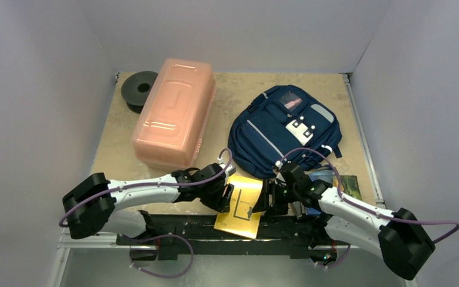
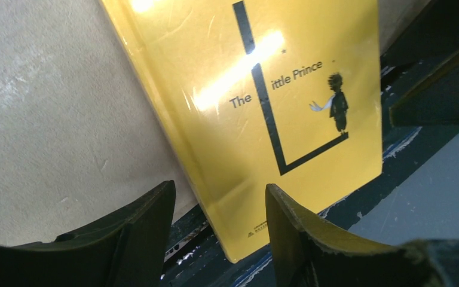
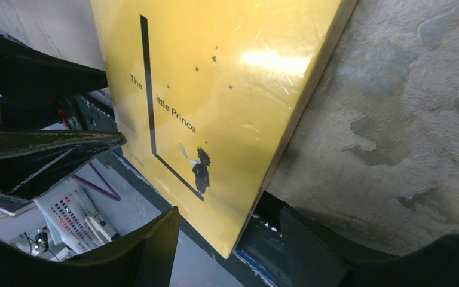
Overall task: Pack the student bag
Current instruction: Pick up the book from the center of the board.
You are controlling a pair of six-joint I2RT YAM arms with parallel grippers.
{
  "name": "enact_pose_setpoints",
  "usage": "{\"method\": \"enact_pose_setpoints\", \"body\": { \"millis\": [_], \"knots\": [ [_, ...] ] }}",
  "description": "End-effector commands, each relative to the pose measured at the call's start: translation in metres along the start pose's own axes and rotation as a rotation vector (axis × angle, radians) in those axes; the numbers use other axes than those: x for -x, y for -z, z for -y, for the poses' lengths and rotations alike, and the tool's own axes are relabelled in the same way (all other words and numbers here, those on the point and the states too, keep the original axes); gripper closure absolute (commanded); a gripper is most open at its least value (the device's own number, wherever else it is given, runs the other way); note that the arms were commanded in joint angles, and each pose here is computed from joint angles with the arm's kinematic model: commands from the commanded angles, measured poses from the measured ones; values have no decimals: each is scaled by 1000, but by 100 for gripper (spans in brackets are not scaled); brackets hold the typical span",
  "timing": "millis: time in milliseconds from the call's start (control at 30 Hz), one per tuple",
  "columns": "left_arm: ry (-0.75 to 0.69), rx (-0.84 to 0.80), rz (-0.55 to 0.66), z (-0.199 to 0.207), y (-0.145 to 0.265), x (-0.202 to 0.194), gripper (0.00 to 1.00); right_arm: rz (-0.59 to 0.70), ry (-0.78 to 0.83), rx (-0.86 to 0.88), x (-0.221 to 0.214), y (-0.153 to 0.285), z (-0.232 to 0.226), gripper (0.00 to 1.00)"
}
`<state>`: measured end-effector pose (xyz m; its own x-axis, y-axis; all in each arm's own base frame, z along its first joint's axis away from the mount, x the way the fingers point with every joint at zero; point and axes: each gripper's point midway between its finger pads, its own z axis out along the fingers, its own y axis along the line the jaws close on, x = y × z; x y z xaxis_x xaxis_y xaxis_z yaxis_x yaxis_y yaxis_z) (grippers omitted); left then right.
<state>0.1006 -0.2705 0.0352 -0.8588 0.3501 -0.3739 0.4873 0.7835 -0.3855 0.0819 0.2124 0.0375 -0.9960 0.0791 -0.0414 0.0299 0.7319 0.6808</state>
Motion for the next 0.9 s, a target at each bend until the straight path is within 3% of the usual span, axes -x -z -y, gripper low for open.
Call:
{"method": "enact_pose_setpoints", "body": {
  "millis": [0, 300, 700, 800, 833, 867],
  "knots": [
    [46, -12, 9, 8, -2, 8, 44, -1, 24, 45, -1, -3, -4, 34],
    [48, 5, -34, 5, -13, 2, 50, 8, -14, 72, 0, -13, -1, 35],
    [28, -53, -68, 14, -17, -2, 55, 86, -203, 197, 11, -19, -14, 30],
    [27, -67, -60, 16, -15, -1, 55, 98, -219, 222, 16, -20, -22, 37],
    [28, -71, -50, 16, -13, -1, 54, 102, -228, 238, 18, -19, -26, 42],
    [28, -73, -35, 17, -10, 1, 53, 101, -234, 262, 19, -17, -31, 54]
  ]
}}
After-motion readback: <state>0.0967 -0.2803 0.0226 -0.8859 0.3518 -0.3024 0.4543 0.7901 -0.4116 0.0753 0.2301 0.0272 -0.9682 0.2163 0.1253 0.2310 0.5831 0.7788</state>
